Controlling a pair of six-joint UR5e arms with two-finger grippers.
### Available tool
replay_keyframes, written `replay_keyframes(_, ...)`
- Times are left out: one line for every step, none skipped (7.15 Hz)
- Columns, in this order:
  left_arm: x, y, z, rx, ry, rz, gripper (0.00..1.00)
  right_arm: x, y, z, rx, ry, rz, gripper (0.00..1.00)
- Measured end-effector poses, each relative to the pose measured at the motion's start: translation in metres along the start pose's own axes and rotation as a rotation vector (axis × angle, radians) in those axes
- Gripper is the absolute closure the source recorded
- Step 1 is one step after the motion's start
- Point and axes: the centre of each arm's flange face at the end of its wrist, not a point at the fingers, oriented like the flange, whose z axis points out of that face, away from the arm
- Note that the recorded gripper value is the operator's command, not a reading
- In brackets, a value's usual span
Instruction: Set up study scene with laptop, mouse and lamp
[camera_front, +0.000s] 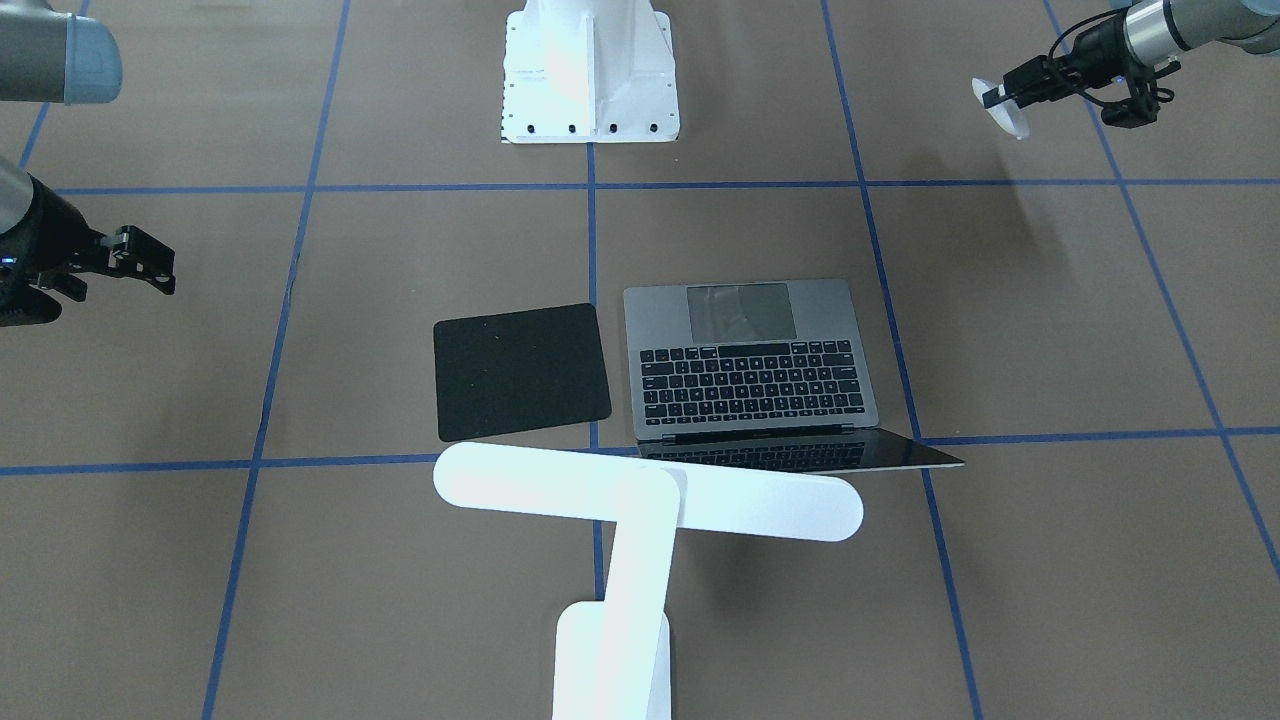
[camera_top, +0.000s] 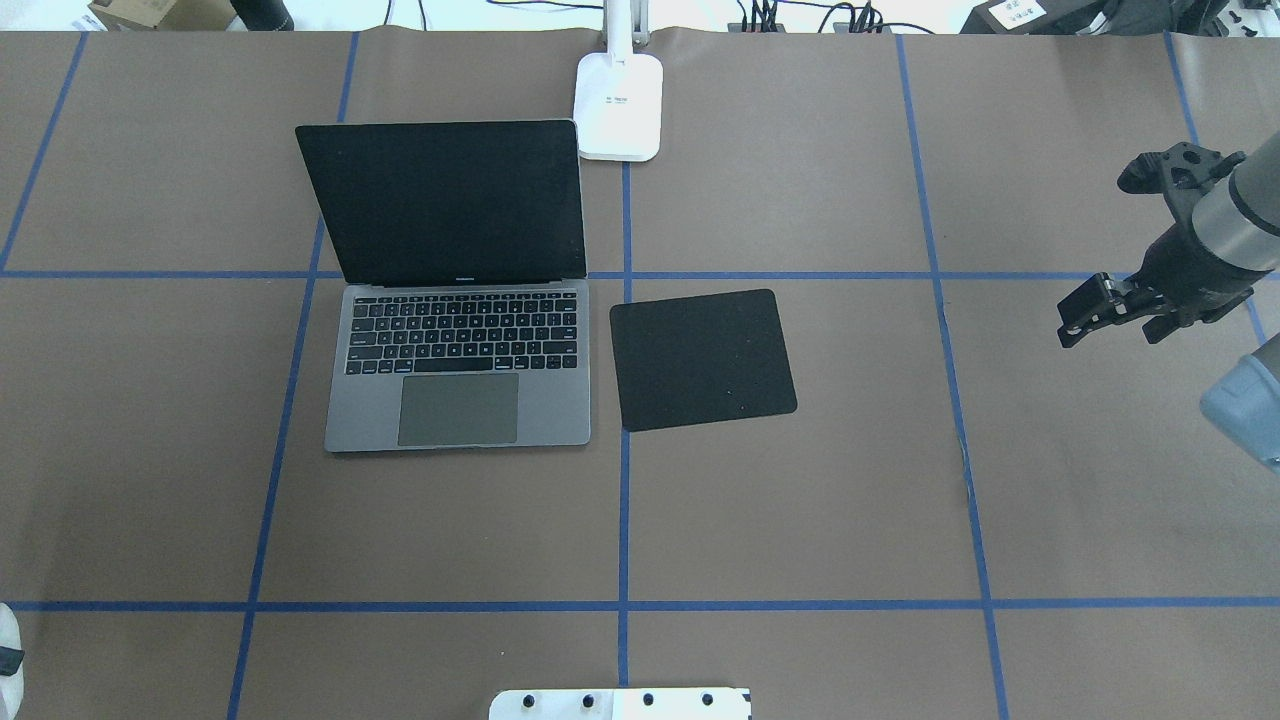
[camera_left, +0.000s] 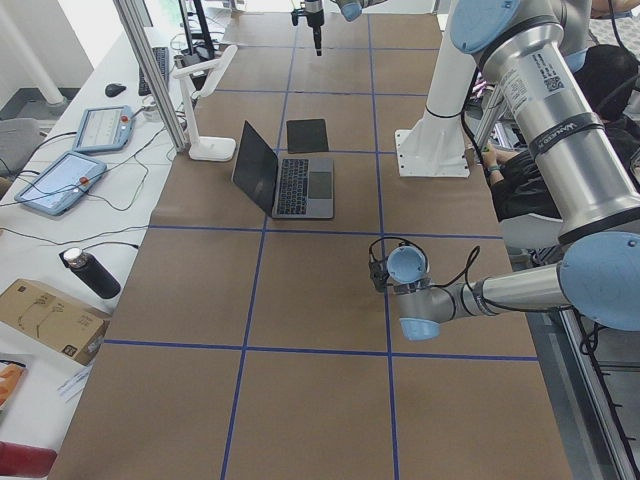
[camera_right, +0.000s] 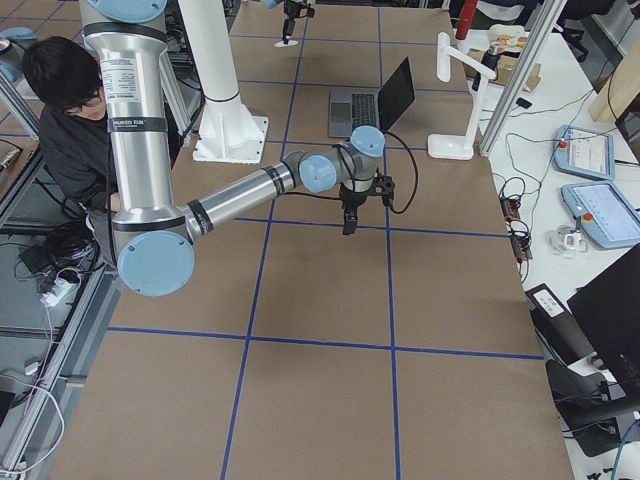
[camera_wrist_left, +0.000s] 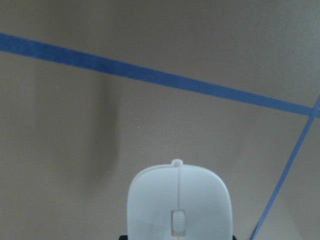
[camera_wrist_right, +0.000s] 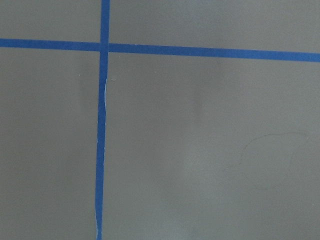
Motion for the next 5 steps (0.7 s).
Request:
replay_keyframes(0.019,-0.019,-0.017,0.016,0.042,-0.010,0.46,0.000,0.000,0.001,-0.001,0.000,-0.001,0.01)
replay_keyframes(0.032,-0.032,-0.030,0.029,0.069,-0.014,0.47,-0.001,-0.001,0.001,-0.002,0.000,-0.002,0.01)
replay_keyframes(0.038,-0.038,-0.040,0.043,0.087,-0.012,0.47,-0.002,-0.002,0.002,-0.003,0.000,-0.002,0.01)
replay_keyframes(0.044,-0.045,-0.051,0.074,0.108,0.004,0.47,-0.002,-0.003,0.003,-0.005,0.002,0.000,0.01)
replay_keyframes(0.048,-0.052,-0.065,0.118,0.127,0.045,0.47,-0.001,-0.004,0.005,-0.009,0.003,0.001,0.01)
